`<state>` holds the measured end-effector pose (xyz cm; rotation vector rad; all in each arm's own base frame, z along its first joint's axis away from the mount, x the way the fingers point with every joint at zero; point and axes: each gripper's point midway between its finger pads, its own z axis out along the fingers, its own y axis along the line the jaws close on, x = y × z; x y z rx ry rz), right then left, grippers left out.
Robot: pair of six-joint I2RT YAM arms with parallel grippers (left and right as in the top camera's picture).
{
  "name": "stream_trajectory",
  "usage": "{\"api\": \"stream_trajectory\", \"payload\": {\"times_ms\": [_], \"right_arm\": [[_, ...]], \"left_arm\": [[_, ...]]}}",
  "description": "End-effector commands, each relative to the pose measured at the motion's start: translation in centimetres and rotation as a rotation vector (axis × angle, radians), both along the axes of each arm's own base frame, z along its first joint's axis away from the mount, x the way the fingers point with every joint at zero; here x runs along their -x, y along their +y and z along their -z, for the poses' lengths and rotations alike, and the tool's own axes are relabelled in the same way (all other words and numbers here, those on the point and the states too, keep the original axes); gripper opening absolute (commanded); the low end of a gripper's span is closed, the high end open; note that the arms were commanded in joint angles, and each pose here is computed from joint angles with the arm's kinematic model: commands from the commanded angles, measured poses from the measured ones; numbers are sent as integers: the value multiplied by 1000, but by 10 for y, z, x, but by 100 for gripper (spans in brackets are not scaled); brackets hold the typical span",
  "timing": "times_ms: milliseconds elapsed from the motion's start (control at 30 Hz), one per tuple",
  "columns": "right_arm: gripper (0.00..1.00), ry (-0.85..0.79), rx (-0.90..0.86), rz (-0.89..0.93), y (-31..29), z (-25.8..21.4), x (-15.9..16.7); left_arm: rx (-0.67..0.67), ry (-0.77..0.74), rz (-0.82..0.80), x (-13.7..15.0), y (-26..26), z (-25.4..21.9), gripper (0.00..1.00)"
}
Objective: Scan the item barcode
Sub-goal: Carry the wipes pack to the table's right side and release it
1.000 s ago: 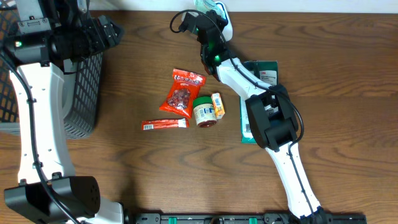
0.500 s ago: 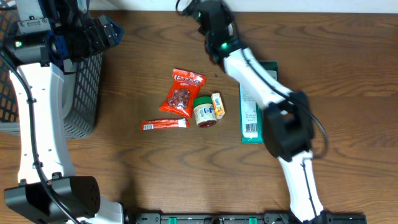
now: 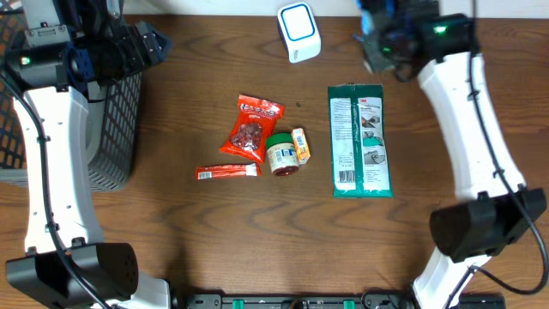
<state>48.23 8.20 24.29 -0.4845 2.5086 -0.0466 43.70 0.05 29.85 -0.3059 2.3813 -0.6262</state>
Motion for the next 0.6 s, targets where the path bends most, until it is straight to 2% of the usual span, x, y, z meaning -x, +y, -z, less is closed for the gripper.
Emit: {"api": "stream_trajectory", "payload": {"times_ms": [0, 300, 567], "right_arm": [[1, 149, -175, 65, -24, 32, 10], [1, 363, -196, 337, -135, 126, 53], [1, 360, -227, 521, -203, 204, 83]], "left_arm": [[-8, 3, 9, 0, 0, 3, 84], [-8, 4, 9, 0, 0, 3, 84], [-8, 4, 9, 0, 0, 3, 84]]}}
